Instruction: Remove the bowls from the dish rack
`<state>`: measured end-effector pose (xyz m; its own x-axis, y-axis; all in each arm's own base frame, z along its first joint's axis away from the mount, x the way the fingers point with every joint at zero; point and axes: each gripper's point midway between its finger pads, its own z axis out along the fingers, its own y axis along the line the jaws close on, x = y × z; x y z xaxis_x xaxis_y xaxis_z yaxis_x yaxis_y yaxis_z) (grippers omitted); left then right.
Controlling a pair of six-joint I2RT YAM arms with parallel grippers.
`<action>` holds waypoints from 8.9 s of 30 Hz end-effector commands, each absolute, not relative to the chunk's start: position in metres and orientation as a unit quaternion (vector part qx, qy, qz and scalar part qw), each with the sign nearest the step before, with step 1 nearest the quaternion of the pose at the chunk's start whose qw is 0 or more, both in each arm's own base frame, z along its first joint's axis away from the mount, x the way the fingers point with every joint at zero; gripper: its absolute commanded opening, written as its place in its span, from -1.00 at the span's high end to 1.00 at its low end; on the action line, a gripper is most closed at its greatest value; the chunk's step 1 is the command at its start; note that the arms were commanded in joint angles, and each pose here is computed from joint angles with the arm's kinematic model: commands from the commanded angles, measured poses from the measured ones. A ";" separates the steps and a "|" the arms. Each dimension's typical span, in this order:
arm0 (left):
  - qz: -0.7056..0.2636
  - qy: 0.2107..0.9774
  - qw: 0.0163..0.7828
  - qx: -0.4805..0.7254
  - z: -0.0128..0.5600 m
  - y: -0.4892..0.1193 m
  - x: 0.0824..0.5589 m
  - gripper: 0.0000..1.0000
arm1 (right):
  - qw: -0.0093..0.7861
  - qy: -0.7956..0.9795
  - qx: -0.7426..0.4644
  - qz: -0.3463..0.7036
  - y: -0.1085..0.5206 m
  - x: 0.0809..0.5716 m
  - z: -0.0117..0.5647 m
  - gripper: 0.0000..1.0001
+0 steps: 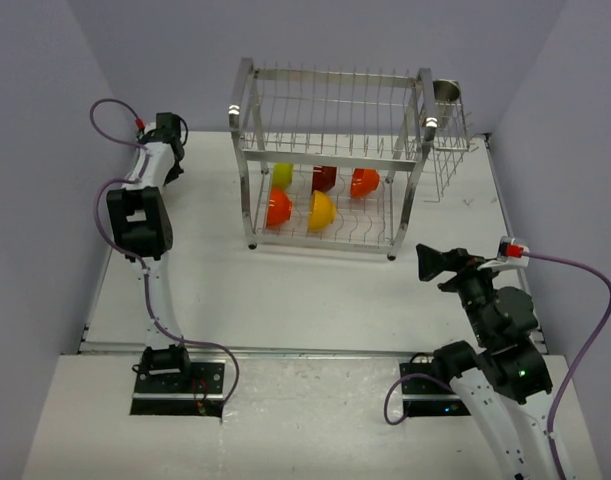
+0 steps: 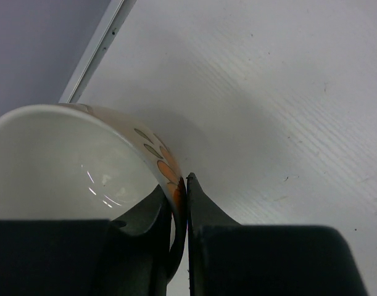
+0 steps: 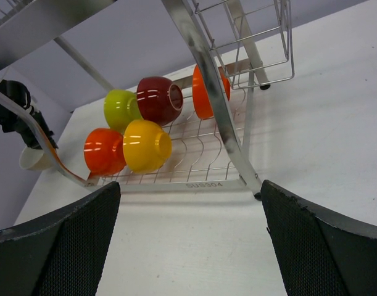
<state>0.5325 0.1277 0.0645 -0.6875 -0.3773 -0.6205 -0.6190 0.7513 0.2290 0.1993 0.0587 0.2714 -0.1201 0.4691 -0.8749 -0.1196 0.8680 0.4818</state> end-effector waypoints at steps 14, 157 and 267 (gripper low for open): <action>0.176 0.920 0.271 -0.222 0.063 0.107 0.541 1.00 | 0.665 0.701 0.114 0.231 0.059 0.195 0.280 -0.92; -0.276 0.737 0.604 0.125 0.148 -0.295 0.378 -0.27 | 0.665 0.706 0.162 0.182 0.036 0.197 0.275 -0.34; 0.130 0.829 0.498 -0.218 0.215 -0.033 0.283 1.00 | 0.687 0.675 0.101 0.250 0.059 0.182 0.296 -0.36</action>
